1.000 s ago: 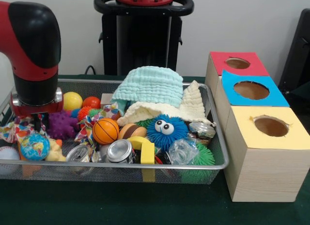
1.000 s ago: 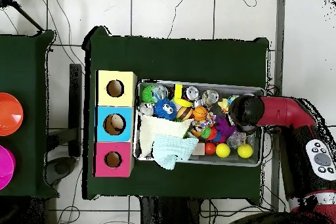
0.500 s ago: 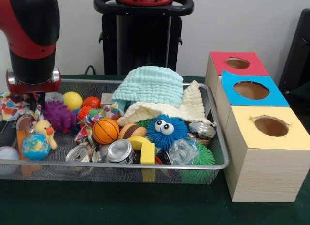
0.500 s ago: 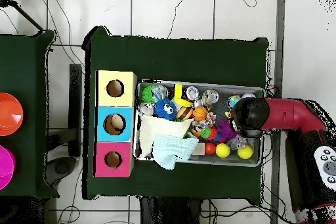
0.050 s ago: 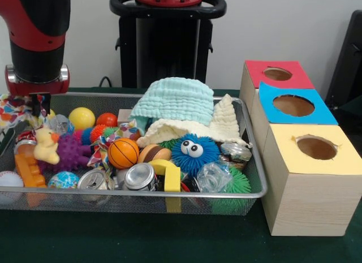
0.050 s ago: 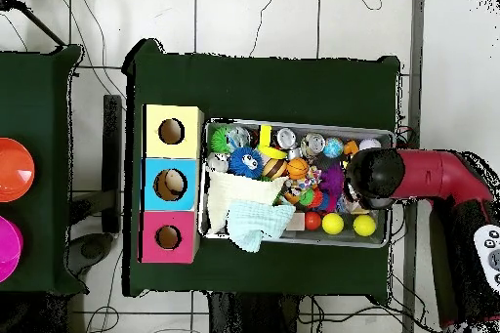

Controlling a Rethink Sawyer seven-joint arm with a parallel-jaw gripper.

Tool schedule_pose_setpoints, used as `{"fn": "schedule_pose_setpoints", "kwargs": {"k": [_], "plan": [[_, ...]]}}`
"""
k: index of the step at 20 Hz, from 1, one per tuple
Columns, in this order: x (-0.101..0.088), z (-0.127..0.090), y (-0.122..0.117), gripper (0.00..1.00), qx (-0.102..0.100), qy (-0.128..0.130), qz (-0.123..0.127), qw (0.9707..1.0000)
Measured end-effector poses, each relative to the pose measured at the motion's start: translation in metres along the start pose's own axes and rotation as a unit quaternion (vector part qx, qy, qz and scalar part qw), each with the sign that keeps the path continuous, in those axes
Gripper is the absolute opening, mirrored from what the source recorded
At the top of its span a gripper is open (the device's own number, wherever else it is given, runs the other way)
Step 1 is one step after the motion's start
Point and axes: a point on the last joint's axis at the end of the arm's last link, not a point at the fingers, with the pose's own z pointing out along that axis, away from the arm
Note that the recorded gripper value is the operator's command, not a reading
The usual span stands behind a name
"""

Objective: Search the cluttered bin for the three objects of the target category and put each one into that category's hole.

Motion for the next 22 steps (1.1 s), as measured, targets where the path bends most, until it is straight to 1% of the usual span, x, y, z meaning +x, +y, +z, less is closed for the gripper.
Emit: {"fn": "schedule_pose_setpoints", "kwargs": {"k": [7,12,17,22], "plan": [[0.005,-0.004,0.010,0.00,-0.002,0.005,-0.008,1.0000],[0.004,-0.011,0.020,0.00,0.001,0.006,-0.017,0.9998],[0.001,-0.022,0.037,0.00,-0.001,0.005,-0.027,0.9996],[-0.001,-0.039,0.055,0.00,-0.006,0.002,-0.034,0.9994]]}}
